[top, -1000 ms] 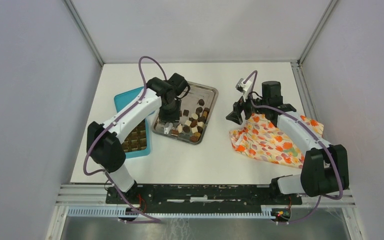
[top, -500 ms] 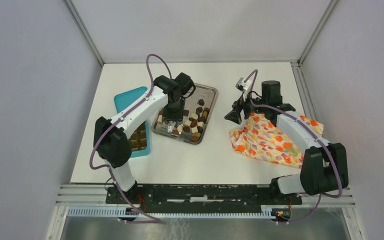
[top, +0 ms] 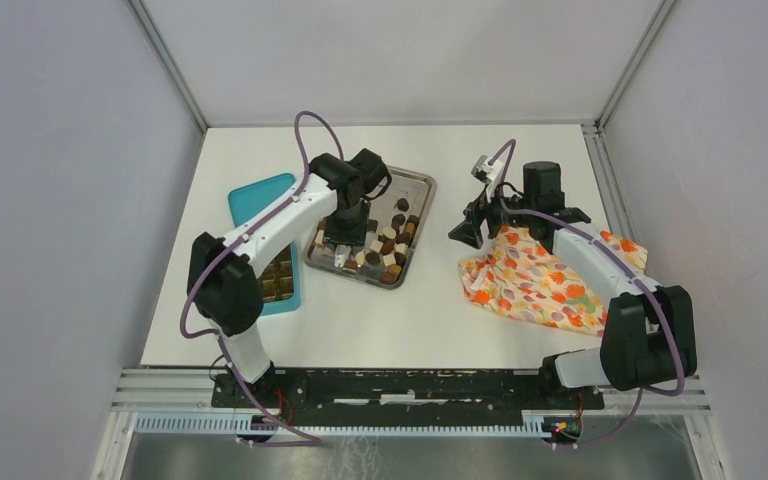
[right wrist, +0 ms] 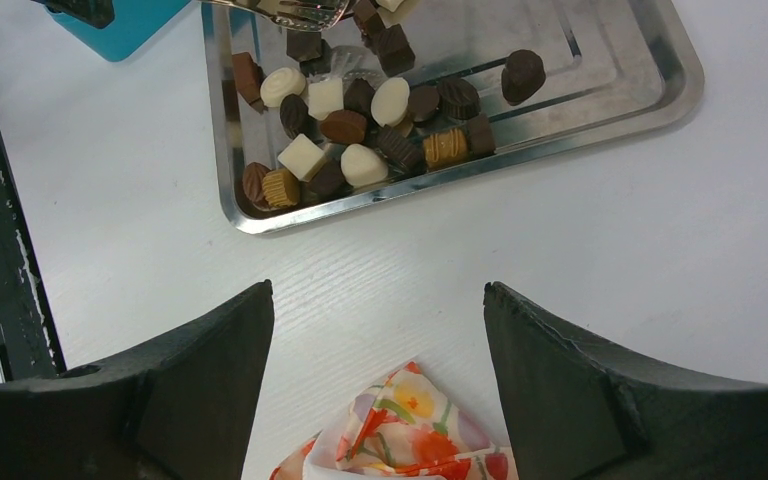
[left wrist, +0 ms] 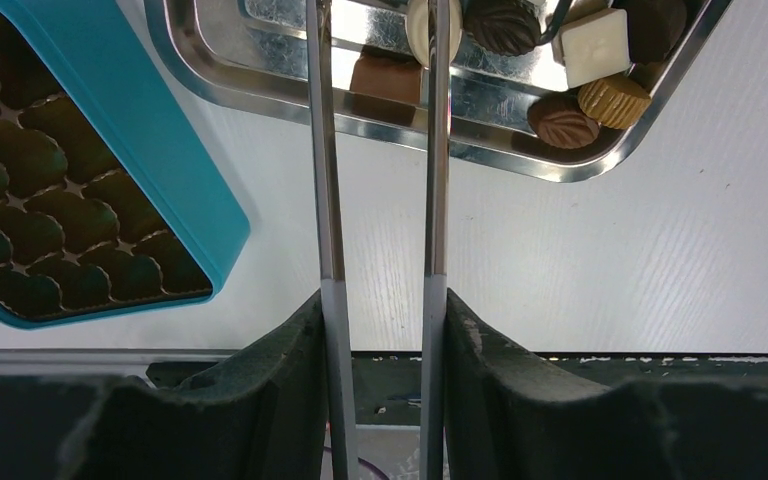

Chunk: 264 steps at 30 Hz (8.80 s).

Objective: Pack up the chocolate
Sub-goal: Pick up the fake chocolate from the plate, then place the fake chocolate in the packing box, then pick up the fake chocolate from the plate.

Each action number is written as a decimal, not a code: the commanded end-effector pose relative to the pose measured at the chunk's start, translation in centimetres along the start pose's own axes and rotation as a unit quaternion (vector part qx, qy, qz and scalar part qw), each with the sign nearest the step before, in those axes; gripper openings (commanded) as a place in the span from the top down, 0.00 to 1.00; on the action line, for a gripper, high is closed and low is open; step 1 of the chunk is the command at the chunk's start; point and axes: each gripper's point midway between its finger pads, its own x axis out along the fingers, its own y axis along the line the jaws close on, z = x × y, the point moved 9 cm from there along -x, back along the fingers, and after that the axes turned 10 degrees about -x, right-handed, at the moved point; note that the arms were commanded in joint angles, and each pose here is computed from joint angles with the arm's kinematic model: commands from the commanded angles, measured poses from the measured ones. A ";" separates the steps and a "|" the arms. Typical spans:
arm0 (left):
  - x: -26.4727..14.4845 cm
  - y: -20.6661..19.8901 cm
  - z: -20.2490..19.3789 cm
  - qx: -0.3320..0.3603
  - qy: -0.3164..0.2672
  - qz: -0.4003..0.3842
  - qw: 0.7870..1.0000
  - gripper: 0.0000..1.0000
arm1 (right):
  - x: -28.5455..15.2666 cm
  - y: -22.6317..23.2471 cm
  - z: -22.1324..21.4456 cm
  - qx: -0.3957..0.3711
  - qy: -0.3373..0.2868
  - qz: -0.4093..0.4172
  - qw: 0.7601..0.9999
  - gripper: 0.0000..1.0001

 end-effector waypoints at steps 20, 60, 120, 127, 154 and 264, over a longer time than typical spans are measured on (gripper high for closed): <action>1.5 -0.7 -0.7 0.026 0.019 0.010 0.999 0.52 | -0.1 0.0 0.5 -0.013 -0.019 0.002 1.000 0.18; -4.9 13.5 -4.1 -0.183 -0.063 0.055 0.979 0.98 | 0.0 0.2 0.6 -0.006 -0.026 0.018 0.999 0.18; -2.1 18.5 -2.2 -0.225 -0.031 0.092 0.970 0.54 | 0.0 0.4 0.5 -0.006 -0.026 0.021 0.999 0.17; -2.3 18.5 -2.1 -0.225 -0.034 0.089 0.970 0.54 | 0.0 0.4 0.6 -0.006 -0.027 0.022 0.999 0.18; -4.8 5.3 -1.4 -0.153 -0.065 -0.171 0.971 0.64 | 0.1 0.4 0.5 -0.004 -0.026 0.023 0.999 0.17; 1.1 4.1 0.0 -0.025 0.012 -0.032 0.999 0.56 | 0.1 0.5 0.2 -0.004 -0.024 0.024 0.999 0.17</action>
